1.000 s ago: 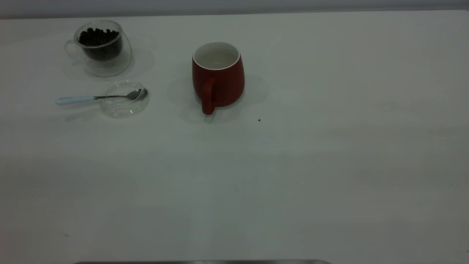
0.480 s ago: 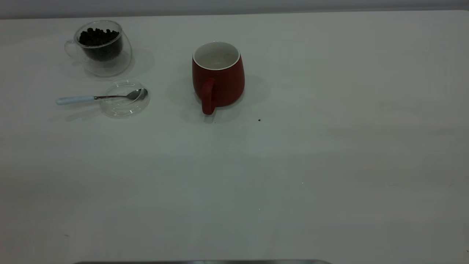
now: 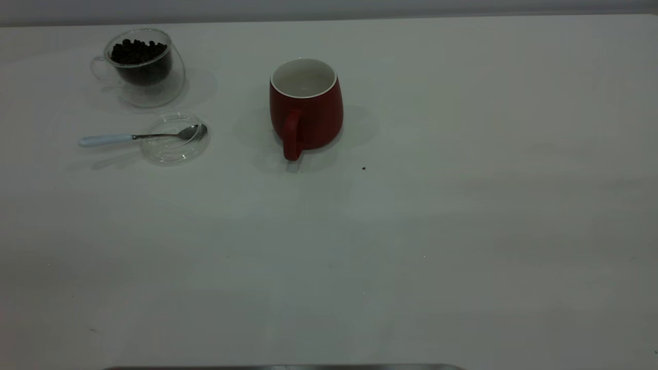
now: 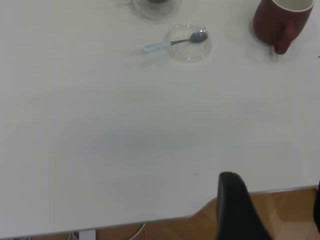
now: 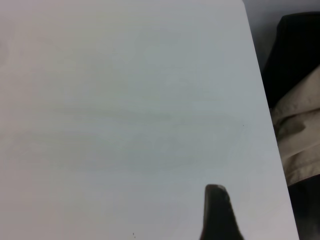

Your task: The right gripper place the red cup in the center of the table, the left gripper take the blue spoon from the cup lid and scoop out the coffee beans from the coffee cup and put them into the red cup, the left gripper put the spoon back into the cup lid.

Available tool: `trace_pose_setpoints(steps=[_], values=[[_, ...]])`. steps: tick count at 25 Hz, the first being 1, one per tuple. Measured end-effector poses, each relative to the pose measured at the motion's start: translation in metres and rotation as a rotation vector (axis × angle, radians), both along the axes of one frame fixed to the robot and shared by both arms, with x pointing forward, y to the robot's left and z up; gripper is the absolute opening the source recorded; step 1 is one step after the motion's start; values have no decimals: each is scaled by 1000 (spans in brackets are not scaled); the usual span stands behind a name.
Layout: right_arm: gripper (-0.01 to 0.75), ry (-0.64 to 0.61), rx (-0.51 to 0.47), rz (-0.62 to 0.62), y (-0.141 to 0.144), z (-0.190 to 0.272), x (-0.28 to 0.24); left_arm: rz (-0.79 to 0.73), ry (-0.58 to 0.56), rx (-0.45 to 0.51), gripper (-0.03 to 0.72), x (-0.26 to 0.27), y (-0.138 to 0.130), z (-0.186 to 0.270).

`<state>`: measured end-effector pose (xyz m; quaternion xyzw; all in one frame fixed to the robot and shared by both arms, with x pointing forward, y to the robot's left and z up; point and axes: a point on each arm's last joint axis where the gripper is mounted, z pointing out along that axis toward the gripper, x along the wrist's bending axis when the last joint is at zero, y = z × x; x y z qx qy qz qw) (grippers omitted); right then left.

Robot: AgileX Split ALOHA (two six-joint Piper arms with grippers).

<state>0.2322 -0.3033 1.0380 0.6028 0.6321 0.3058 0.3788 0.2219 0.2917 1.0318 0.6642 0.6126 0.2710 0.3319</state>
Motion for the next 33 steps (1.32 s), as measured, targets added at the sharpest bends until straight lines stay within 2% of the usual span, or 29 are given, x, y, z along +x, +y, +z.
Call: trace_pose_setpoints(steps=[33], values=[[518,0,0,0,0,0,0,10,-3,-9,433,0,0,0]])
